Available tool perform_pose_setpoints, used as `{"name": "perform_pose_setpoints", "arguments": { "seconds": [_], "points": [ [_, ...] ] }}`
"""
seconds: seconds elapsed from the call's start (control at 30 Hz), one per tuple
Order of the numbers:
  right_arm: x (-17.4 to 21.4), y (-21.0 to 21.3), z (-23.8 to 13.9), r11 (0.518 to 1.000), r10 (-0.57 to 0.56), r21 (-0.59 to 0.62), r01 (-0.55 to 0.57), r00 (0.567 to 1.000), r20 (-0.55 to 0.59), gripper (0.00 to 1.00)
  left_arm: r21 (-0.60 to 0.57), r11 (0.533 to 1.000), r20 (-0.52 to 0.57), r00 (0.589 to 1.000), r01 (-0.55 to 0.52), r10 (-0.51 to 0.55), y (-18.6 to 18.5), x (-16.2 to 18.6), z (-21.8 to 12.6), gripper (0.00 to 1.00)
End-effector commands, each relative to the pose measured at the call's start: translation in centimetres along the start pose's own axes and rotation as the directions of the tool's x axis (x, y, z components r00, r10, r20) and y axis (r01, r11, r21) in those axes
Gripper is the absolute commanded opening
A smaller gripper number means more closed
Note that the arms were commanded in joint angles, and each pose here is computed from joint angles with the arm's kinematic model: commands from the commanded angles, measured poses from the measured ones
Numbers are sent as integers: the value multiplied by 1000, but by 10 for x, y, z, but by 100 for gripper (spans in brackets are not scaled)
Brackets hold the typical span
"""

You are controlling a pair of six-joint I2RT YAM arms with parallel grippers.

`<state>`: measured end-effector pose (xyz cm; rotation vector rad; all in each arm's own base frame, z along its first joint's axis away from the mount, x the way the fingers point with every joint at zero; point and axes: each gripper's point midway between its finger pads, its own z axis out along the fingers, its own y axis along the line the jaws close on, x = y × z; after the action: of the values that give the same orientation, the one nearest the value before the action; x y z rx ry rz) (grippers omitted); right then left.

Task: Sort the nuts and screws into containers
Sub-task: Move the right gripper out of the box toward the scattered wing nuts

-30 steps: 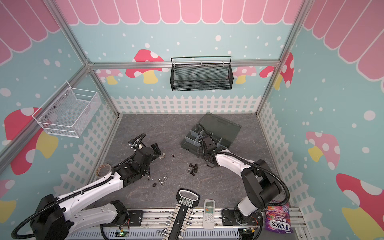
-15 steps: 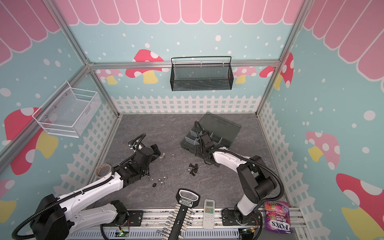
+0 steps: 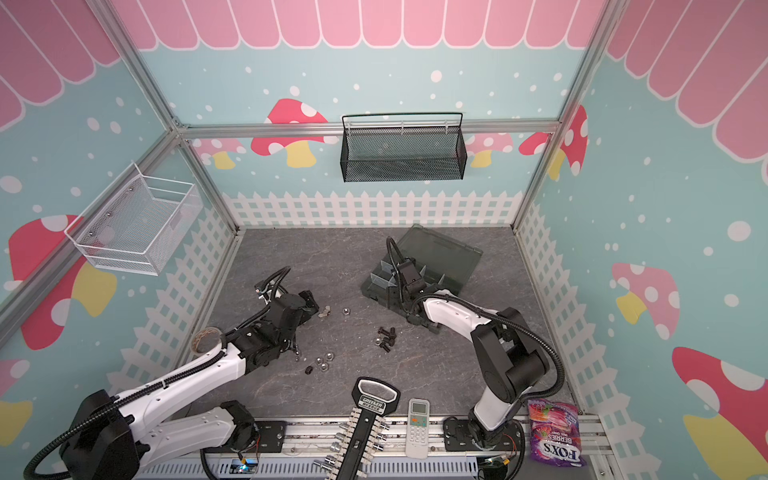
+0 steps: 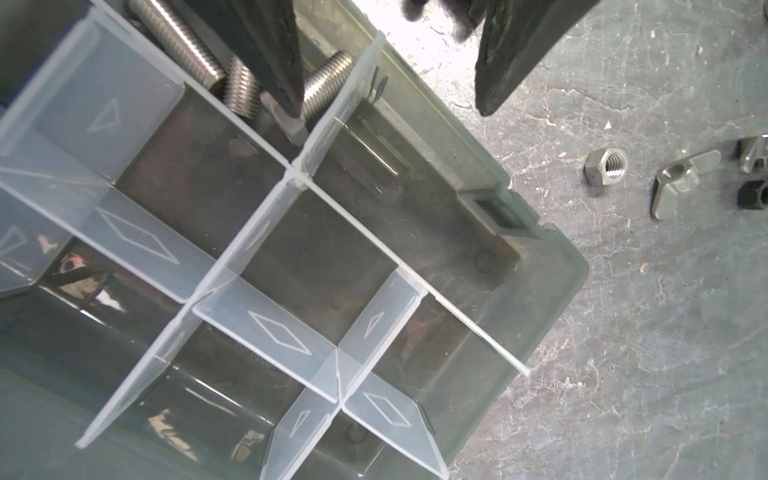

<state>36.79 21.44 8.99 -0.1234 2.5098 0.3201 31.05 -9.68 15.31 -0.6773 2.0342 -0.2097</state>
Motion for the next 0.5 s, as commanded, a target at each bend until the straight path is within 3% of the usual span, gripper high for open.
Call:
{"name": "perform_pose_setpoints", "arguments": {
  "seconds": [0.0, 0.47],
  "points": [
    [2, 4, -19, 1000, -19, 7, 19, 1000, -4, 66, -35, 999, -46, 999, 17, -19, 14, 8, 1, 100],
    [24, 57, -42, 984, -174, -31, 173, 984, -27, 62, -80, 994, -126, 988, 79, -89, 40, 17, 10, 100]
  ]
}}
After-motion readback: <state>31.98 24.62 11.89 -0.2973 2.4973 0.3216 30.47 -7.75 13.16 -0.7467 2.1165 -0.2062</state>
